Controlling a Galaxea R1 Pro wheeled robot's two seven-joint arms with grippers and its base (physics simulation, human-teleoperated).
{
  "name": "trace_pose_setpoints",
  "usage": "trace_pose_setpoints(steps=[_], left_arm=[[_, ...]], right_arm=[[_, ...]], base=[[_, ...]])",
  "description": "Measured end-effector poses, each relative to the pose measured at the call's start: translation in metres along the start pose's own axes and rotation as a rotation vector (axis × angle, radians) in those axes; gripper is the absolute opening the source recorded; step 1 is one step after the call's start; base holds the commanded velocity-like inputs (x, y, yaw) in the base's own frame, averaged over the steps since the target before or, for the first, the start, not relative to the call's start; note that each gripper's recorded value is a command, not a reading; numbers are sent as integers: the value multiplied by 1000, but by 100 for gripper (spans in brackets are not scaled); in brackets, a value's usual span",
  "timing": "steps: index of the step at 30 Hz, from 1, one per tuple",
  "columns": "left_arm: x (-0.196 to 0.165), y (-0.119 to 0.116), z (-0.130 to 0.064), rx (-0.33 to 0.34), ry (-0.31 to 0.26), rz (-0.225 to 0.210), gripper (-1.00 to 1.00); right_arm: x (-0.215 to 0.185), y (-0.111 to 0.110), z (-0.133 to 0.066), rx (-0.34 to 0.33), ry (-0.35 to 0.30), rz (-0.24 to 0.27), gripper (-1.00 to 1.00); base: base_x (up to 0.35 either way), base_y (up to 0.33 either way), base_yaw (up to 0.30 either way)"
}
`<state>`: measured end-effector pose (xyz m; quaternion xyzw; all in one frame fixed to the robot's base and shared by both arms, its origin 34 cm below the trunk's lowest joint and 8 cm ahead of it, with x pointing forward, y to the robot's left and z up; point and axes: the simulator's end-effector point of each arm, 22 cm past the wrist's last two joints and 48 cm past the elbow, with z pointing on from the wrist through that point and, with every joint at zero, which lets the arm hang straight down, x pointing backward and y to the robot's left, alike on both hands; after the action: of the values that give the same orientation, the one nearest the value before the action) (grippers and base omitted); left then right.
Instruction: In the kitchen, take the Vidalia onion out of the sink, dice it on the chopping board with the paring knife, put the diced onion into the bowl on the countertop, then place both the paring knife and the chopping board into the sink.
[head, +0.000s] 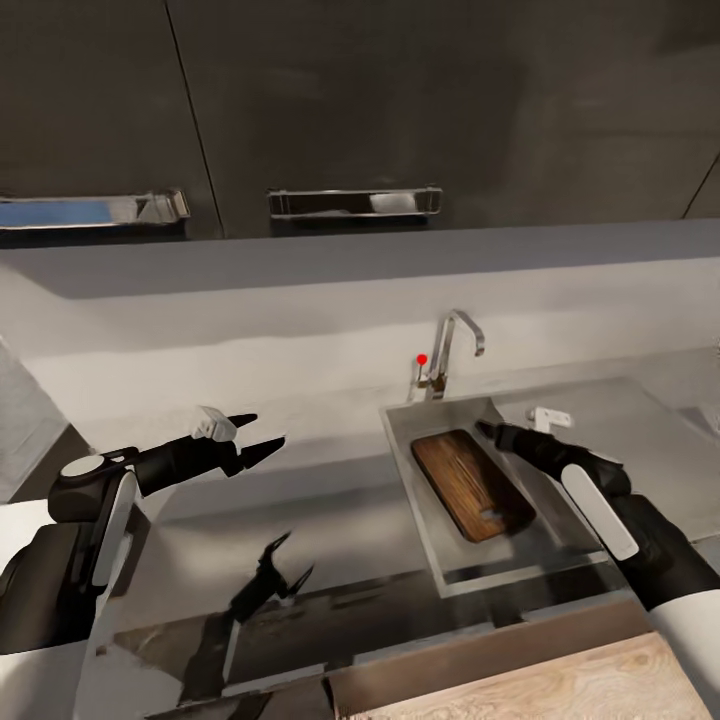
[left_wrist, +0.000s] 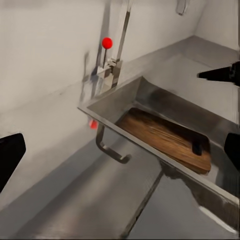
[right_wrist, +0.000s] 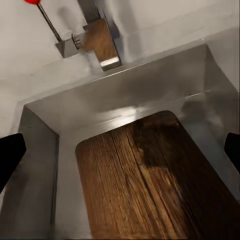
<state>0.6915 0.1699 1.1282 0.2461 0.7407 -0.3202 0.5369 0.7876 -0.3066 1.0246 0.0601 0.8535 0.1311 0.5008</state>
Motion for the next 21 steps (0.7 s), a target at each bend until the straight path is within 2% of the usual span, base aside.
trace_pose_setpoints(steps=[6,17,21], left_arm=[[0,0,0,0,0,0,100],[-7,-3,-3,-1,-9,11,100],[-11,-4,-5,-1,-13,15,100]], right_arm=[[-5,-1,-7,-65,2,-39,100],[-15,3,-14,-88,-12,-50,100],[-18,5,-16,-90,-18,-51,100]], base=[[-301,116,0],[-306,115,0],[-191,38,0]])
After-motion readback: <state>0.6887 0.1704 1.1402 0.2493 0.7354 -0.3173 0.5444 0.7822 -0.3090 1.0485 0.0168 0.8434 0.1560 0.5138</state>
